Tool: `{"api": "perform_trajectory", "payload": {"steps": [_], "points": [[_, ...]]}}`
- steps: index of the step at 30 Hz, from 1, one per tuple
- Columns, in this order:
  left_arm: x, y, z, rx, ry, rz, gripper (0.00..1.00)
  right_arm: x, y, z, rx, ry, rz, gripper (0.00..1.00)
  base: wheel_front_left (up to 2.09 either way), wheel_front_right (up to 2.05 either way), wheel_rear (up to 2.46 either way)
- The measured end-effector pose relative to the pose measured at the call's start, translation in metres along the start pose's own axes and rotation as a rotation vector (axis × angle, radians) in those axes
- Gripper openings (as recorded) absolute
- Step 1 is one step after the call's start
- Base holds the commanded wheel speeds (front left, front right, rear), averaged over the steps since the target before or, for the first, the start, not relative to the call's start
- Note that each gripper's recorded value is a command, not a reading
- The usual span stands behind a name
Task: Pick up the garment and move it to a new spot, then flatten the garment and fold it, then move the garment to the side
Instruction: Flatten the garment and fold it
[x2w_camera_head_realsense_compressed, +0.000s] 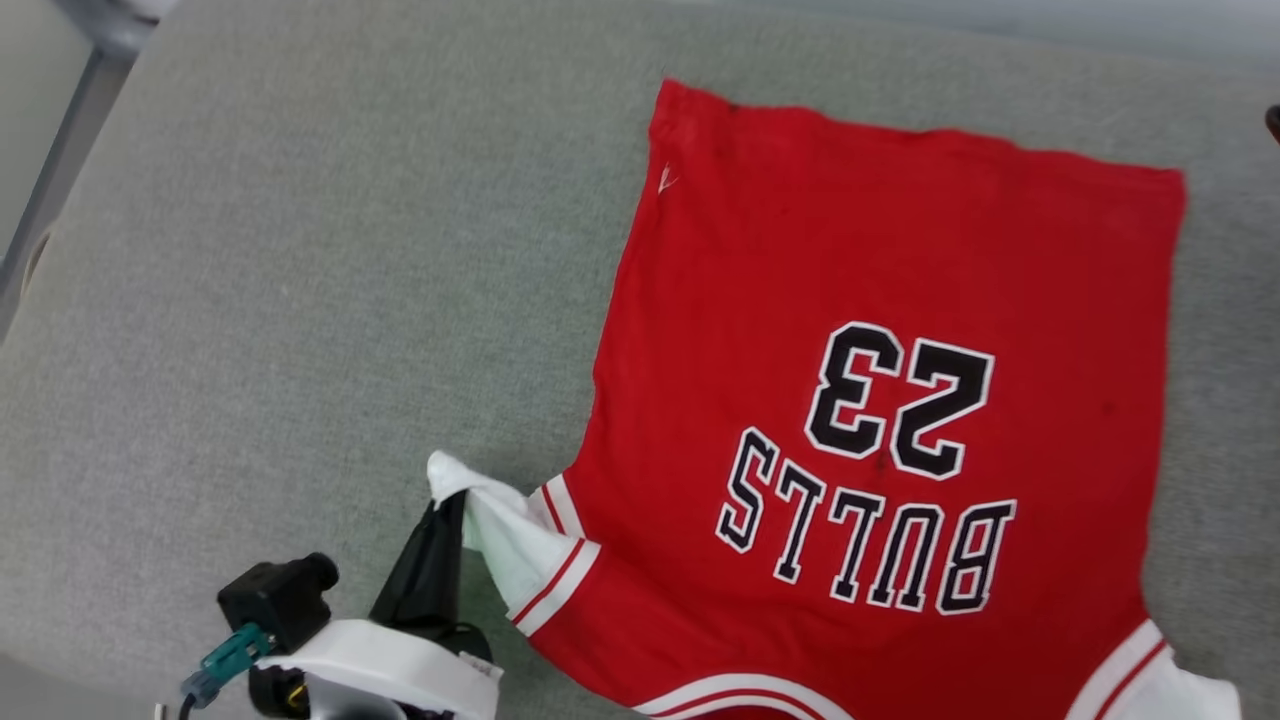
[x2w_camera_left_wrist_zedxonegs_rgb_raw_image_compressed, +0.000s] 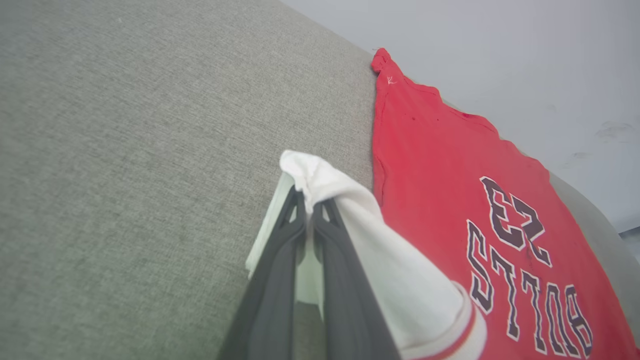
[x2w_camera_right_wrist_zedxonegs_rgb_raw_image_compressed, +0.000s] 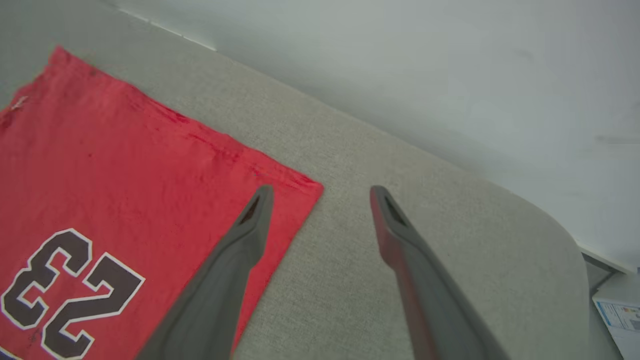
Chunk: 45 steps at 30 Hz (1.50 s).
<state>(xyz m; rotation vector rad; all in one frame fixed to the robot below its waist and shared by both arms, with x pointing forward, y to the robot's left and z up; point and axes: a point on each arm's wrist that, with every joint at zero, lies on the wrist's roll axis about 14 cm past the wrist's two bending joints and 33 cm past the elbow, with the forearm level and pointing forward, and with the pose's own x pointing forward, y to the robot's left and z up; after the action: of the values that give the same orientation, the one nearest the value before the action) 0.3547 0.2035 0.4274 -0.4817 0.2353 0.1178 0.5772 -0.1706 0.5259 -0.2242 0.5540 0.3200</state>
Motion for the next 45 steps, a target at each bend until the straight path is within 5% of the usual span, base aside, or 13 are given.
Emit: {"api": "perform_trajectory", "payload": {"steps": [9, 24, 25, 26, 27, 36, 45], "points": [[0.017, 0.007, -0.017, -0.009, 0.034, 0.028, 0.0, 0.062, 0.008, -0.064, -0.001, 0.412, 0.037, 1.0, 0.0, 0.0, 0.0], [0.038, 0.014, -0.039, -0.021, 0.067, 0.049, 0.0, 0.112, 0.019, -0.14, -0.003, 0.638, 0.062, 1.0, 0.0, 0.0, 0.0], [0.038, 0.014, -0.039, -0.021, 0.067, 0.049, 0.0, 0.112, 0.019, -0.14, -0.003, 0.638, 0.062, 0.94, 0.0, 0.0, 0.0], [0.039, 0.014, -0.04, -0.022, 0.066, 0.049, 0.0, 0.111, 0.017, -0.14, 0.0, 0.629, 0.058, 0.13, 0.0, 0.0, 0.0], [0.039, 0.014, -0.04, -0.024, 0.064, 0.048, 0.0, 0.111, 0.016, -0.139, 0.003, 0.622, 0.056, 0.0, 0.0, 0.0, 0.0], [0.03, 0.012, -0.031, -0.014, 0.04, 0.039, 0.0, 0.096, 0.019, -0.102, 0.045, 0.444, 0.069, 0.0, 0.0, 0.0, 0.0], [0.006, 0.007, -0.013, 0.0, 0.002, 0.02, 0.0, 0.032, 0.011, -0.073, 0.033, 0.263, 0.078, 0.0, 0.0, 0.0, 0.0]]}}
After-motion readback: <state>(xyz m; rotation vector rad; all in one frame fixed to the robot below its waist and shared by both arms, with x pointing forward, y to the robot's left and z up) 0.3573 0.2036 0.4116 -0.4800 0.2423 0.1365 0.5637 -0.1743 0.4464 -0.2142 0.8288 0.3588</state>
